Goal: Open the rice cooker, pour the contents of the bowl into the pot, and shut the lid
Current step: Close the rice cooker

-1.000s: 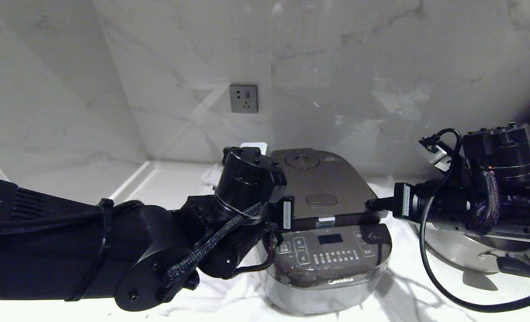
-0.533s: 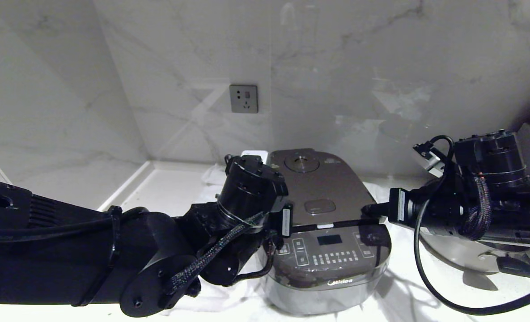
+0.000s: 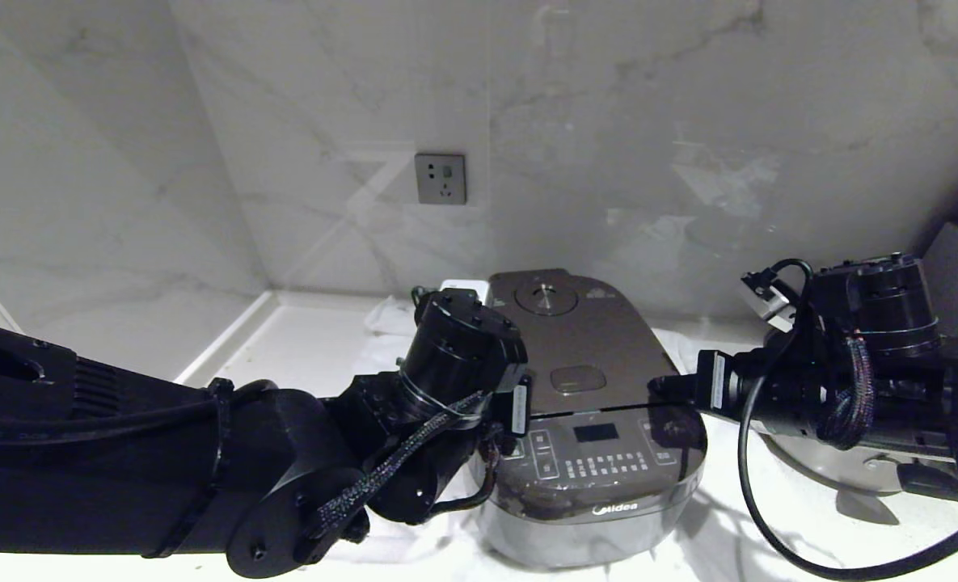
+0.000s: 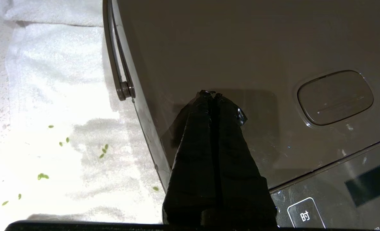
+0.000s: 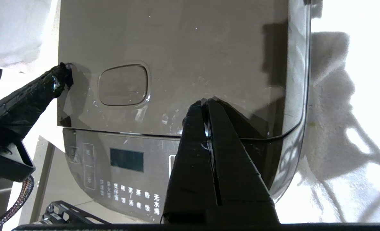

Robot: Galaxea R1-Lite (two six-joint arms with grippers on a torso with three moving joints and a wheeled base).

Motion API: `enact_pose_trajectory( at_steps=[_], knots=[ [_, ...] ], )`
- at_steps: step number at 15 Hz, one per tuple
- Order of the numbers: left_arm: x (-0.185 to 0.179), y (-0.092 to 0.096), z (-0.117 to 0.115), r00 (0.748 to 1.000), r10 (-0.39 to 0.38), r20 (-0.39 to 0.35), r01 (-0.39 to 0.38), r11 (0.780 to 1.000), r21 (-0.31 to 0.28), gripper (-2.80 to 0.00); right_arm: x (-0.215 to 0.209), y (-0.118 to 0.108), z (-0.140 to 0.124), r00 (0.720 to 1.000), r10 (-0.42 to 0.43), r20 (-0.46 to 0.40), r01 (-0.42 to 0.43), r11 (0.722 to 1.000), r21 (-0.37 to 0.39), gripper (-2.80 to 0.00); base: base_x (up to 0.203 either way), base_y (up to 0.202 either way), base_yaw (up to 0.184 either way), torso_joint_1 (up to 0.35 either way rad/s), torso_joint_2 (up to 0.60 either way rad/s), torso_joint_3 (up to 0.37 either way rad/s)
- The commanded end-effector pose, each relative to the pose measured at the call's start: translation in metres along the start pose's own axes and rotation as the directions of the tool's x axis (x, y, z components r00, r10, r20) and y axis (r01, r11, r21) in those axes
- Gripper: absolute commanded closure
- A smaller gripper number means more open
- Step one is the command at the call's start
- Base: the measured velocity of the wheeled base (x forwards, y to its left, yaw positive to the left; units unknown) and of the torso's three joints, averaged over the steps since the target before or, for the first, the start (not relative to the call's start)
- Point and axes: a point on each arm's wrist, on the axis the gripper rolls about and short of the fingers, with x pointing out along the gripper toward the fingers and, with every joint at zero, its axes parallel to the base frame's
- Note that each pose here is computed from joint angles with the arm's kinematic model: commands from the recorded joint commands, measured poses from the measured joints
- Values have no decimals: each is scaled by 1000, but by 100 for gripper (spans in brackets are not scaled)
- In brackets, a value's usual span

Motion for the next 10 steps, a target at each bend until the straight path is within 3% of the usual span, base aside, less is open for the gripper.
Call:
enact_pose_trajectory(
  at_steps=[1, 10],
  knots=[
    [2, -1, -2, 1000, 1, -5, -1, 1000, 1, 0, 4, -4, -5, 1000, -9, -20, 9, 1000, 8, 0, 0, 0, 0, 0, 0, 0],
    [3, -3, -9, 1000, 1, -22, -1, 1000, 12, 0, 8, -6, -8, 999, -14, -31, 15, 1000, 19, 0, 0, 0, 0, 0, 0, 0]
  ],
)
